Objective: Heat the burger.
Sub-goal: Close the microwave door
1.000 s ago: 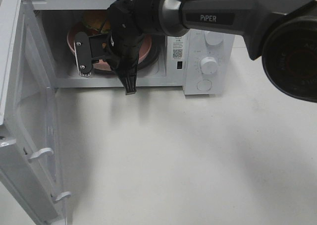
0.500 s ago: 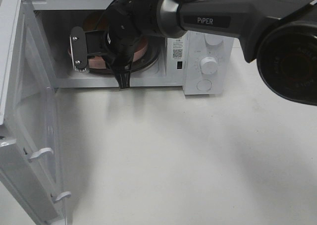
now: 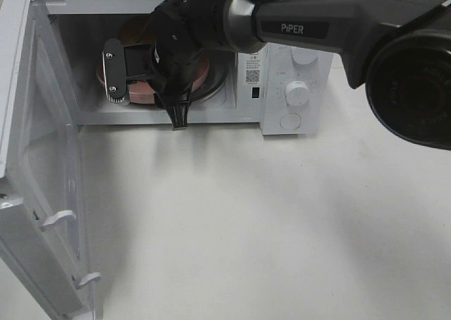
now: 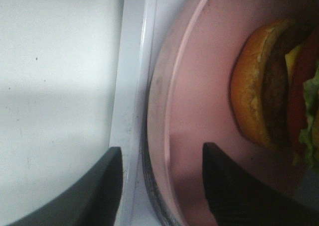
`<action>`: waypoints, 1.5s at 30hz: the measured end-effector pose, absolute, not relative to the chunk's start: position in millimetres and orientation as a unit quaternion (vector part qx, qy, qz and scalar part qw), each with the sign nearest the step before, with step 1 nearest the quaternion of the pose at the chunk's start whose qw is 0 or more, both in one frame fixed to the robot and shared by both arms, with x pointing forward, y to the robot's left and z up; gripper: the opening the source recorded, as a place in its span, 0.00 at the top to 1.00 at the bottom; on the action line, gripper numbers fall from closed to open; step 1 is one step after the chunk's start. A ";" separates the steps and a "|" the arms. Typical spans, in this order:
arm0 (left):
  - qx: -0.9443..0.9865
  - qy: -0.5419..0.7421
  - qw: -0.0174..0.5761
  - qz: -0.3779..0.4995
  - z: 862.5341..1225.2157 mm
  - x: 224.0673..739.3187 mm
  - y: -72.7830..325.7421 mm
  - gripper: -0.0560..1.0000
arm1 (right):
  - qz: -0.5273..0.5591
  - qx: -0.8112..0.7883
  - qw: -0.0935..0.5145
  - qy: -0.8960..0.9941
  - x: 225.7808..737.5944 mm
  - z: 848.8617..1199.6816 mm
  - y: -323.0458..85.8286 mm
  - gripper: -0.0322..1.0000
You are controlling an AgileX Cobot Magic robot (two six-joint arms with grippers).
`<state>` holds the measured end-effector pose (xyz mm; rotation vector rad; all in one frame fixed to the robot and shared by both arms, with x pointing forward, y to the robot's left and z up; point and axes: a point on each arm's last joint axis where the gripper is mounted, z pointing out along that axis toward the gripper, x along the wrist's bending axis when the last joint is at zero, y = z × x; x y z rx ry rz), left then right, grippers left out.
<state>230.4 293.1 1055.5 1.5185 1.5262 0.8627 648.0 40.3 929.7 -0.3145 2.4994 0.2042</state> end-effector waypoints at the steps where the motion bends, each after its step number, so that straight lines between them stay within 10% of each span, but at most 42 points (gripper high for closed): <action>1: 0.600 0.603 0.400 0.341 1055.5 230.4 293.1 0.01 | 0.078 -0.118 0.303 0.942 647.8 931.0 40.1 0.44; 12: 0.600 0.603 0.400 0.341 1055.5 230.4 293.1 0.01 | 0.107 -0.136 0.327 0.929 633.5 937.7 31.8 0.17; 45: 0.600 0.603 0.400 0.341 1055.5 230.4 293.1 0.01 | 0.189 -0.097 0.345 0.914 554.4 969.9 -28.4 0.20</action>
